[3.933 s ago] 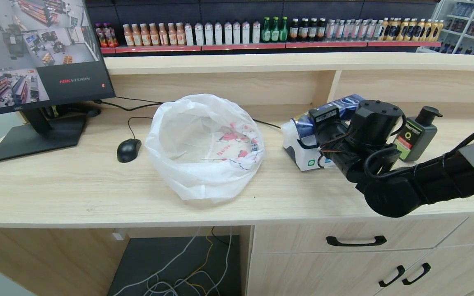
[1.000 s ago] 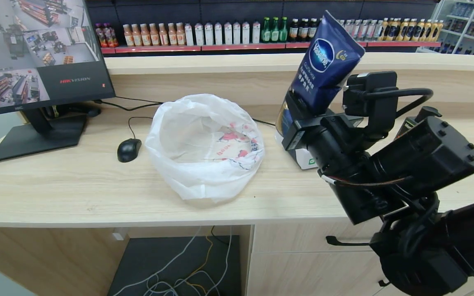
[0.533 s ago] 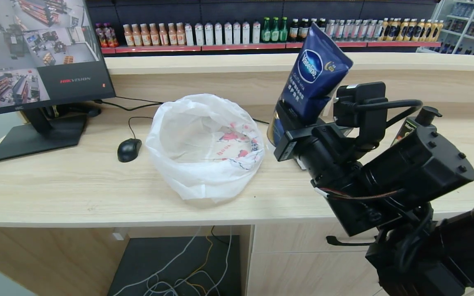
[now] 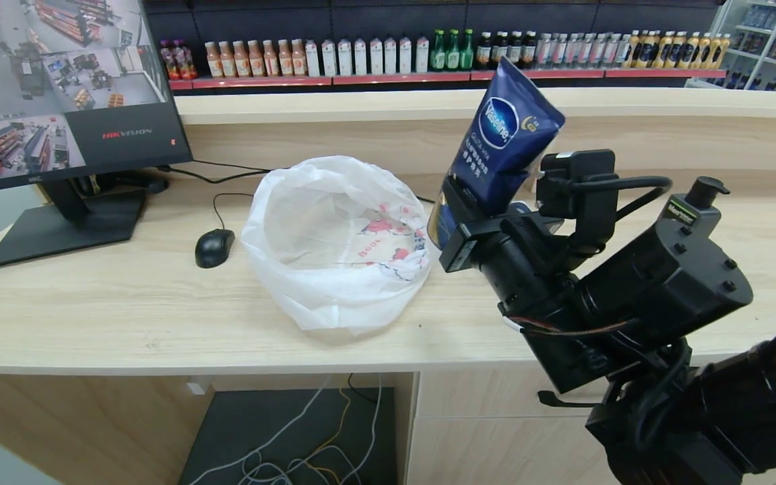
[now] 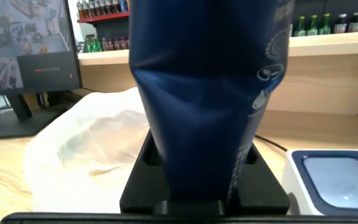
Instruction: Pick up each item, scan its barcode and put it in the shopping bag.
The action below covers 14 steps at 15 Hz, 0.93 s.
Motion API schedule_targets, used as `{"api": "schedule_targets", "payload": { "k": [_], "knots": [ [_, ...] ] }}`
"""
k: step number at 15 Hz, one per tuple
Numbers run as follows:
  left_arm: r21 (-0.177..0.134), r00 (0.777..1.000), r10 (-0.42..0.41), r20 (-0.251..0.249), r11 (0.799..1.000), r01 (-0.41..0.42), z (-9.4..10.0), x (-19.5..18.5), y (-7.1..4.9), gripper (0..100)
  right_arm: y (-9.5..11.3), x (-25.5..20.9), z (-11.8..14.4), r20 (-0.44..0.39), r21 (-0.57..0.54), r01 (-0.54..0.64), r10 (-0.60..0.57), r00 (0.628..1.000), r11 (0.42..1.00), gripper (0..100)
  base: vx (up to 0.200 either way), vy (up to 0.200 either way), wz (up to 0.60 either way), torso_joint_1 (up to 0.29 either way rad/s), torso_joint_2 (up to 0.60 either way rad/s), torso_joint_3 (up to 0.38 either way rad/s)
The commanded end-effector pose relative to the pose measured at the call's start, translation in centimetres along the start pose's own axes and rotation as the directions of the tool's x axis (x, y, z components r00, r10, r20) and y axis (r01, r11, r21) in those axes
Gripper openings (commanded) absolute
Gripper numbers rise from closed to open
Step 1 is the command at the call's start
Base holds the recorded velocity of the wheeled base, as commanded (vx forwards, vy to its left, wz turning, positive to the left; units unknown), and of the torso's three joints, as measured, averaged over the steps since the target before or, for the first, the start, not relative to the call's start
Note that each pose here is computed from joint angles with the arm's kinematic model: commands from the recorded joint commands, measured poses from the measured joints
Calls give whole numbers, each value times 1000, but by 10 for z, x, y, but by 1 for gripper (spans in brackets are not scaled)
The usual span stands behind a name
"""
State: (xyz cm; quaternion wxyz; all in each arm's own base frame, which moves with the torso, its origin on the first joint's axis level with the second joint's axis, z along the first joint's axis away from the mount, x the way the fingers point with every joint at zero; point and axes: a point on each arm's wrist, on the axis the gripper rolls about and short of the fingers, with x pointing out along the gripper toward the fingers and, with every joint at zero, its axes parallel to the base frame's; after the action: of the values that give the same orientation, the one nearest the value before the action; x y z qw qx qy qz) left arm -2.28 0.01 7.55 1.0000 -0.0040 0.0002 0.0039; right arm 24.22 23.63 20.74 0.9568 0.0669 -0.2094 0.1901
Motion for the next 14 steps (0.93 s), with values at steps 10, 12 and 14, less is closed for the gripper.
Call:
{"api": "schedule_targets", "payload": {
  "k": [10,12,14],
  "knots": [
    [-4,1000,0,0,1000,0,0,0,0,100,3,2,-11,-23,-12,-4,4,1000,1000,0,0,200,0,3,3,2],
    [-3,1000,0,0,1000,0,0,0,0,100,5,9,-13,-7,-14,-1,1,1000,1000,0,0,200,0,2,2,5],
    [2,1000,0,0,1000,0,0,0,0,100,-1,16,-19,-6,-34,23,-23,1000,999,0,0,0,0,0,0,0]
  ]
}}
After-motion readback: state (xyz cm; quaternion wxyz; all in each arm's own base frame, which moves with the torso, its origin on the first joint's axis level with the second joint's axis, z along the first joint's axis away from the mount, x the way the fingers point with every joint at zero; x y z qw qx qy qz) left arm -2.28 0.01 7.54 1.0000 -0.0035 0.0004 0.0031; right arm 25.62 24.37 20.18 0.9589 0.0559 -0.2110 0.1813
